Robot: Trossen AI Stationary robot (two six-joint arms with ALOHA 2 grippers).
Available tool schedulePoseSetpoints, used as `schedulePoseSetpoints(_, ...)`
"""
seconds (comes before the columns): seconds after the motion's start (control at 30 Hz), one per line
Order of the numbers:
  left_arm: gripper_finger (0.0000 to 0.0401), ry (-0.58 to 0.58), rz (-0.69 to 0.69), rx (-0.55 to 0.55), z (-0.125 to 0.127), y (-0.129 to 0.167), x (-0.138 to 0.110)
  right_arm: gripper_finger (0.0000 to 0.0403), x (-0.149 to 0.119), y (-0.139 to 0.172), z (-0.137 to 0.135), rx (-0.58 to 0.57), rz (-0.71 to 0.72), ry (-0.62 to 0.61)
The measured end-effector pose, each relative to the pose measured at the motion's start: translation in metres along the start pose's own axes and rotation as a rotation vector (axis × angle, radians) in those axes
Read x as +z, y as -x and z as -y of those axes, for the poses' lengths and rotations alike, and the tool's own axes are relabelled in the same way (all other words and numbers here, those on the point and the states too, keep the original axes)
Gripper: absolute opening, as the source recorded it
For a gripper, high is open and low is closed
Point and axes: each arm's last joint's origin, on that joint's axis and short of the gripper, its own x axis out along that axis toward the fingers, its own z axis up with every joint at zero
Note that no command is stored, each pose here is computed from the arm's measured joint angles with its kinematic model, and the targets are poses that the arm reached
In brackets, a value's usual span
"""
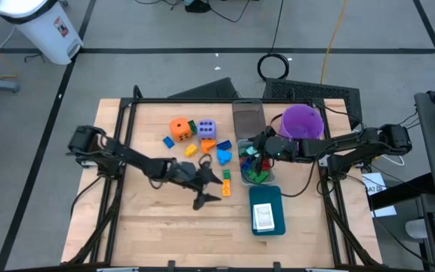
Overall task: Pick & Place Toys
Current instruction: Put the yellow game piece into the gray bin
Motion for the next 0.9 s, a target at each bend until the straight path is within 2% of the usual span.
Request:
schedulePoseSetpoints(0.17, 0.0324, 0.021, -0.085, -0.131, -0.003, -0.036, -0.002, 0.0287, 0.0, 0.0, 0.0, 0.0, 0.0, 0.001)
schedulePoseSetpoints(0.23, 0.0318, 0.04, -0.146, -0.142, -0.006, -0.047, -0.005, 0.0285, 0.0, 0.0, 0.0, 0.0, -0.001, 0.001)
schedulePoseSetpoints(0.4, 0.0301, 0.168, -0.366, -0.087, -0.017, -0.061, -0.012, 0.0283, 0.0, 0.0, 0.0, 0.001, -0.001, 0.001)
schedulePoseSetpoints(0.47, 0.0294, 0.206, -0.468, -0.049, -0.023, -0.059, -0.017, 0.0283, 0.0, 0.0, 0.0, 0.001, -0.002, 0.002)
schedulePoseSetpoints(0.67, 0.028, 0.265, -0.637, -0.014, -0.031, -0.047, -0.008, 0.0283, -0.001, 0.0, 0.0, 0.002, -0.005, 0.004)
schedulePoseSetpoints(0.77, 0.0278, 0.253, -0.684, -0.005, -0.031, -0.042, -0.005, 0.0282, -0.001, 0.0, 0.0, 0.005, -0.005, 0.012)
schedulePoseSetpoints(0.9, 0.0278, 0.132, -0.644, 0.017, -0.031, -0.045, -0.001, 0.0279, 0.0, 0.0, 0.0, 0.011, -0.003, 0.011)
